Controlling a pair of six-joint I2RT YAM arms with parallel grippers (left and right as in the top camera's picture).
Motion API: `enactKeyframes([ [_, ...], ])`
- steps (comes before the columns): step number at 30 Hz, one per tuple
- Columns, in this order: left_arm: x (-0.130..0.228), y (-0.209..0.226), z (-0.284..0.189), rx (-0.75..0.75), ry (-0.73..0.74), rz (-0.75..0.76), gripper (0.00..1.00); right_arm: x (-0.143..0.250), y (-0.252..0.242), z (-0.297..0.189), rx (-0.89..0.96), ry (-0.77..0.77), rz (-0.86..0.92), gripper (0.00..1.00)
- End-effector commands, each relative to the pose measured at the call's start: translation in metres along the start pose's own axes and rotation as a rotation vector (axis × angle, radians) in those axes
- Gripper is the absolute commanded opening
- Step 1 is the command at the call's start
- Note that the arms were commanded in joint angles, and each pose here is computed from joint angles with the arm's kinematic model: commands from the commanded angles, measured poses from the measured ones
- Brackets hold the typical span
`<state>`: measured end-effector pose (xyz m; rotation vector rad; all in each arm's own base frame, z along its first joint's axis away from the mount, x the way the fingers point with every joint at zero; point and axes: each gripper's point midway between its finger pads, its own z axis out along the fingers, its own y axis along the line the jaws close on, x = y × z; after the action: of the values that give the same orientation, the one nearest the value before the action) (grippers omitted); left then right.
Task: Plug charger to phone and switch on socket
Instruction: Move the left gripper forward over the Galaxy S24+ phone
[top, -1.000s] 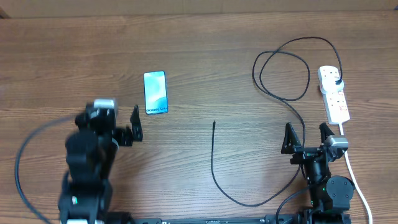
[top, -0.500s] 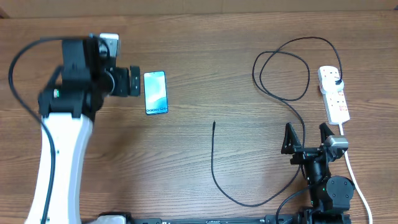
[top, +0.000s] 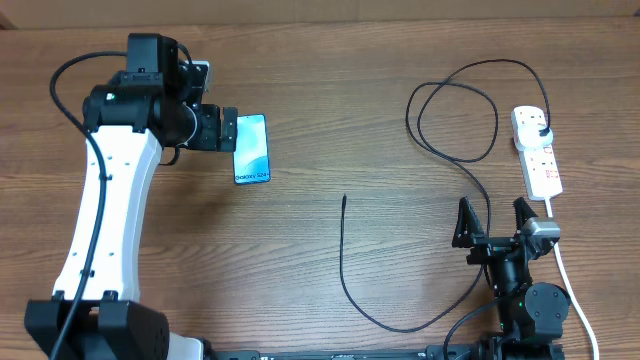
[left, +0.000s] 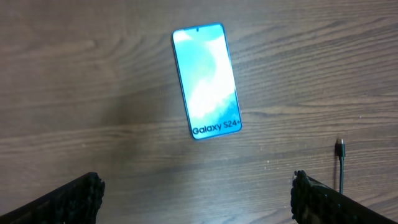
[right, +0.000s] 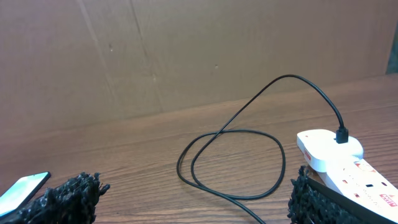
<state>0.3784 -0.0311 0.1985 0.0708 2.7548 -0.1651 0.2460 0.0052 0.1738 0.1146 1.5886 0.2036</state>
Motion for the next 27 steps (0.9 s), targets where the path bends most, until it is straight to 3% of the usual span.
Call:
enactKeyframes([
  [1,0.001,-0.006,0.012,0.017,0.049,-0.055,1.00,0.002,-0.001,0.000,0.005,-0.003,-0.004,1.00],
  [6,0.005,-0.019,0.043,0.006,0.149,-0.072,1.00,0.002,-0.001,0.000,0.005,-0.003,-0.004,1.00],
  [13,-0.019,-0.038,0.063,-0.029,0.180,-0.071,1.00,0.002,-0.001,0.000,0.005,-0.003,-0.004,1.00],
  [27,-0.029,-0.028,0.107,-0.129,0.259,-0.176,1.00,0.002,-0.001,0.000,0.005,-0.003,-0.004,1.00],
])
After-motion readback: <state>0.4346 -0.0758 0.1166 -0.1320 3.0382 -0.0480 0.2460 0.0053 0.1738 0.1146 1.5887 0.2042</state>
